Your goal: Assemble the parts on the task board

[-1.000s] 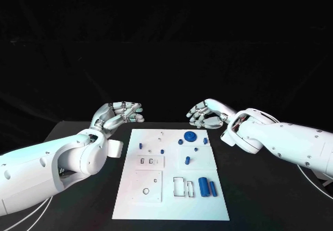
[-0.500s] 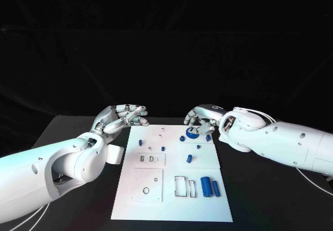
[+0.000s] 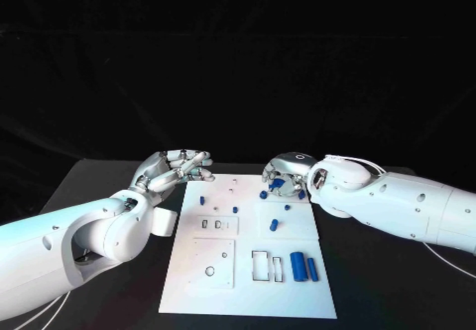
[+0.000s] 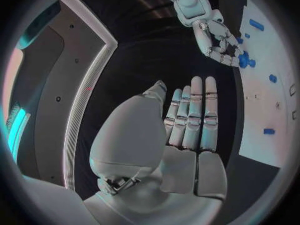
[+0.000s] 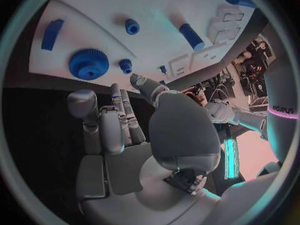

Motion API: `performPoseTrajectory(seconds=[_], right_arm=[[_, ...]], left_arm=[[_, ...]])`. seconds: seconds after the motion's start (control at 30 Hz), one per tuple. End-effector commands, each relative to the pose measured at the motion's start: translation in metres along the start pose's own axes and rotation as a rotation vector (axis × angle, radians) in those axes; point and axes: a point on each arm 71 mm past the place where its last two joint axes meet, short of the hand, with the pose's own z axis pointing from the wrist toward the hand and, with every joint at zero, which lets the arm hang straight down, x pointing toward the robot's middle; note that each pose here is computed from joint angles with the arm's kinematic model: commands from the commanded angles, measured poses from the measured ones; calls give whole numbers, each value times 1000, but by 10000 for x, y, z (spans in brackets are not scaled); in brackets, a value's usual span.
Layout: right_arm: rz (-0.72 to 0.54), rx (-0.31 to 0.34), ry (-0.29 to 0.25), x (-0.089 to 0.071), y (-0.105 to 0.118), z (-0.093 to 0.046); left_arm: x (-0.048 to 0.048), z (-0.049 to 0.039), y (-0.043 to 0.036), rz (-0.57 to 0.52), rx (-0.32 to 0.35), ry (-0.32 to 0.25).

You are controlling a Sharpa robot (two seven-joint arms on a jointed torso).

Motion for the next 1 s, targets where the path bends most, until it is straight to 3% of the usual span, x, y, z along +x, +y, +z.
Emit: performPoseTrajectory(seconds=[0.03, 1.0], right_arm=[[-37, 7, 44, 45, 10, 11], [-37, 0, 83, 163, 63, 89]], left_arm=[[28, 5, -13, -17, 1, 20], [23, 18, 0, -23, -12, 20]])
